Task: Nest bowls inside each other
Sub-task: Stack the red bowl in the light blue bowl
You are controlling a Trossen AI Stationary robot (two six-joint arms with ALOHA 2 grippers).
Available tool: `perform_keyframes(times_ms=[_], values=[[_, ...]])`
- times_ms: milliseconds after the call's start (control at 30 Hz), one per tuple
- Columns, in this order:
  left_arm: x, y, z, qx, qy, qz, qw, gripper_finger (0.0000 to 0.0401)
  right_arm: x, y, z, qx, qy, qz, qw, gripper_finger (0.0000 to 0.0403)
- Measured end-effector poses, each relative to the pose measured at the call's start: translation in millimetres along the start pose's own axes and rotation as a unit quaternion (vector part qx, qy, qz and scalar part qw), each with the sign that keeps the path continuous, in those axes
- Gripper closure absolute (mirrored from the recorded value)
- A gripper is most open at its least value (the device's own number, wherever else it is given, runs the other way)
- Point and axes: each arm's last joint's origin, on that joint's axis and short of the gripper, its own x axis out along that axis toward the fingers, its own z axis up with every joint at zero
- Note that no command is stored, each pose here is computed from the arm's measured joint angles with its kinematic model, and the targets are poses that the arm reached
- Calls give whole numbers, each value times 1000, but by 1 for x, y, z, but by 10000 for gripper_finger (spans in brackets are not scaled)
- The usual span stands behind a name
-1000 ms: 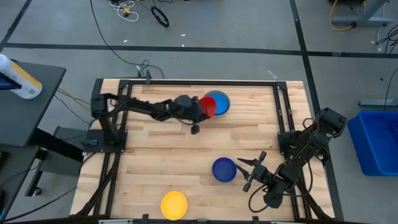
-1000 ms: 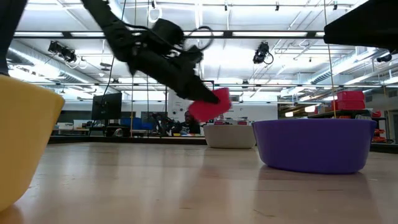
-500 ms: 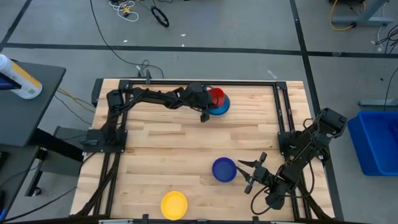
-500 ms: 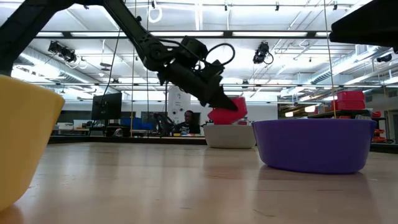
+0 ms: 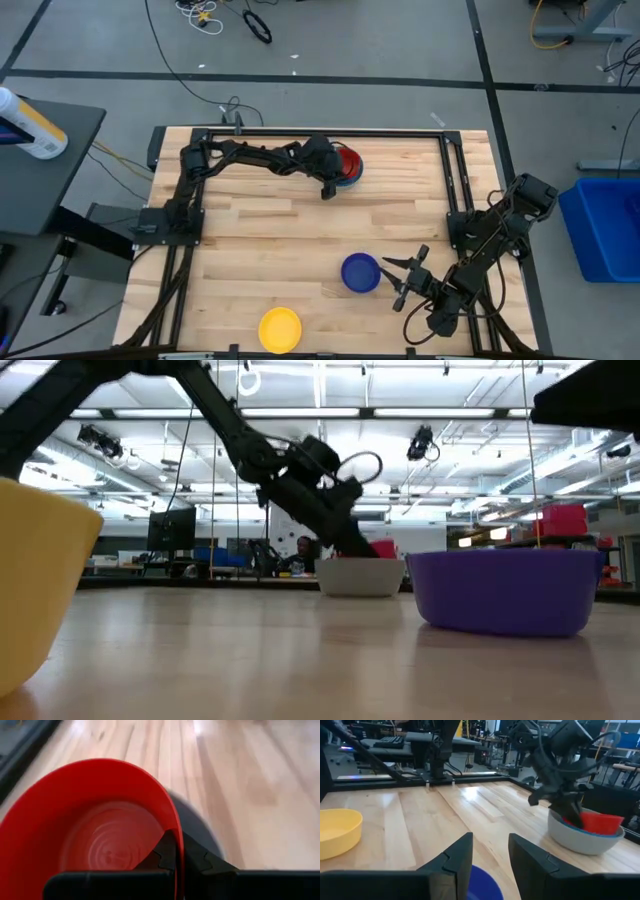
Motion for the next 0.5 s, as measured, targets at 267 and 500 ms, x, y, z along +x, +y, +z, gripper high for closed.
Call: perform_keyframes(times_ms=[267,500], values=[[1,3,15,-24,72,3,997,395,0,1,3,14,6,11,1000,260],[-3,3,17,-22,125,3,992,381,-1,-2,10,25,6,12,1000,240]])
